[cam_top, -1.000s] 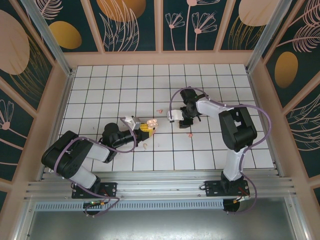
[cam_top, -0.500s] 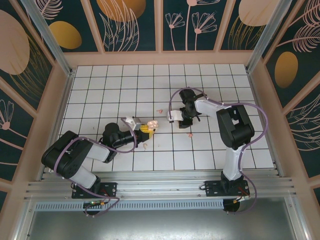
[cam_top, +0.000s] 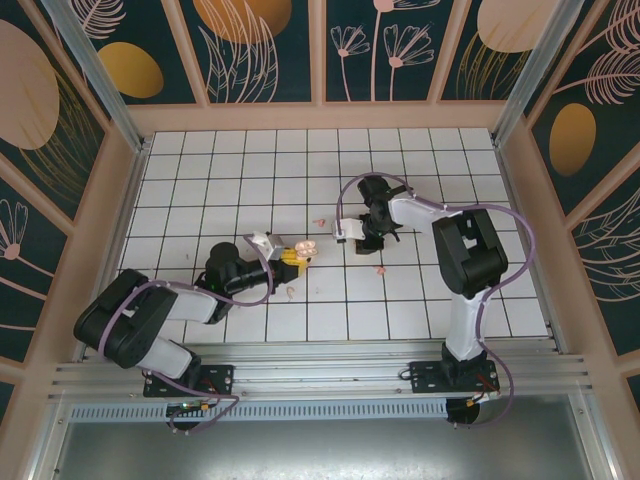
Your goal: Insert wireless bluetooth earbuds into charging case
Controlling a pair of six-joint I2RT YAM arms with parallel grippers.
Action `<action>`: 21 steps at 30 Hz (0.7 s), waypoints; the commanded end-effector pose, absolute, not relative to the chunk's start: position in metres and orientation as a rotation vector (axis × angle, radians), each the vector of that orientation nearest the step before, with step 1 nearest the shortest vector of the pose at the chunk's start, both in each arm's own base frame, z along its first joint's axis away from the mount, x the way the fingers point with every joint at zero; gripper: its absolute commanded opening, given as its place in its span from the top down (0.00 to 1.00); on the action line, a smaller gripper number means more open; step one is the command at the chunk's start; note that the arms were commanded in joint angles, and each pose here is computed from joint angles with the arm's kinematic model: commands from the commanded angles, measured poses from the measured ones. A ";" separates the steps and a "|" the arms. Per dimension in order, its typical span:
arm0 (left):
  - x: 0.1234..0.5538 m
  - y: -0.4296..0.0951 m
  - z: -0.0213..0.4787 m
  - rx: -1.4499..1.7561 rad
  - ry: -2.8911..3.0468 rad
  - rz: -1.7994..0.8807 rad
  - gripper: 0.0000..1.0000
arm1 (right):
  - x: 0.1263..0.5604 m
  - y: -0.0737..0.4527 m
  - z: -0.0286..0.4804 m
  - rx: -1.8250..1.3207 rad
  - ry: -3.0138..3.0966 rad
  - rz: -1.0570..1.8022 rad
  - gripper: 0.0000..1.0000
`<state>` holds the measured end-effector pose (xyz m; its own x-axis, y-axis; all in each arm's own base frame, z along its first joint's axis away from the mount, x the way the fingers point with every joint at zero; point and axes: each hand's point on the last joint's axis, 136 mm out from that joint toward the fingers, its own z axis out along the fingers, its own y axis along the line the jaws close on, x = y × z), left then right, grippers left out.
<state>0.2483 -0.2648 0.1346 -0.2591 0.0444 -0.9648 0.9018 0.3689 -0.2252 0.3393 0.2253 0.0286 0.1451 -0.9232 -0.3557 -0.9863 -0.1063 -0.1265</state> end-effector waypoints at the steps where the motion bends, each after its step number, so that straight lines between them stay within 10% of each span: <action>1: 0.250 -0.267 0.150 0.931 1.543 -1.004 0.84 | 0.335 0.247 0.084 -1.906 1.736 0.390 0.78; 21: 0.241 -0.306 0.190 1.009 1.301 -0.969 0.85 | 0.243 0.234 0.244 -1.166 1.378 1.169 0.77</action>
<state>0.2374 -0.3007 0.1707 -0.0529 0.0457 -0.9976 0.9582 0.2835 -0.0378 0.2597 0.2311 0.2061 -0.1091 -0.2007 -0.9736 -0.9828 0.1685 0.0753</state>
